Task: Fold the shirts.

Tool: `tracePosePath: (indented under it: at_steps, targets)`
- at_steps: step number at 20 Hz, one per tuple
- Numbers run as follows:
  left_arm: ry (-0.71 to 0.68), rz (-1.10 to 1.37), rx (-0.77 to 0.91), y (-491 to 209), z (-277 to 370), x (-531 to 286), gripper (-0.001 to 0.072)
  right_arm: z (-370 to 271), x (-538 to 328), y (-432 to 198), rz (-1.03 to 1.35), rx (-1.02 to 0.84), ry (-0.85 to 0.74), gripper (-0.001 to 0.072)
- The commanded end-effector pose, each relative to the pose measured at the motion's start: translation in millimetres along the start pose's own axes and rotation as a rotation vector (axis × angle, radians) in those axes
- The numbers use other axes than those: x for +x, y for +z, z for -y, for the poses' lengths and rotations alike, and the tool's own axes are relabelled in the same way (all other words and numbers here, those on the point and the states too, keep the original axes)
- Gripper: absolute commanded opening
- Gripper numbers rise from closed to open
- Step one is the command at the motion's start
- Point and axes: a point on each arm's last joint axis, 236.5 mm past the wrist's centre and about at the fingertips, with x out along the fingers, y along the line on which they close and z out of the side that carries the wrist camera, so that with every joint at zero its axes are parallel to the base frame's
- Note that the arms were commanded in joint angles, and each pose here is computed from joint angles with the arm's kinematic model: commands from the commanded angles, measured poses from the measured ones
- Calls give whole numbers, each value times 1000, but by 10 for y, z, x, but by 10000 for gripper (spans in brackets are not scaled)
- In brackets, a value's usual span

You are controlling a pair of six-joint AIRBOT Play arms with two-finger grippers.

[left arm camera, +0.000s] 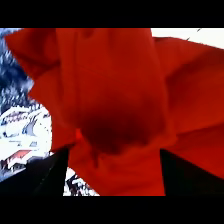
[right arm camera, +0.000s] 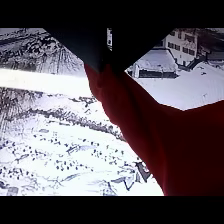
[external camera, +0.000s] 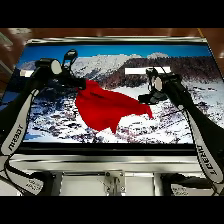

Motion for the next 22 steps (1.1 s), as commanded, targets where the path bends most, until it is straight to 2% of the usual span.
tracePosePath:
  at_steps: [1,4,9,12,17,21,22]
  targets:
    - [-167,-186,-67,-494,-69,-365,676,4,50,-19,-14,0,-4,61]
    - [-381,-229,-223,-825,-14,-539,676,2,50,-27,-17,1,-3,61]
    - [-490,-355,-445,-1788,275,-35,676,1,50,-17,-13,0,-3,61]
    - [-572,-321,-513,-1937,638,250,676,1,50,-17,-13,0,-3,61]
    - [-533,-239,-512,-1827,887,555,673,1,50,-17,-13,0,-3,61]
    - [-476,-139,-537,-1633,775,671,660,-14,50,-20,-14,3,3,61]
    - [-465,-127,-565,-1600,747,686,597,-22,50,-21,-15,4,7,61]
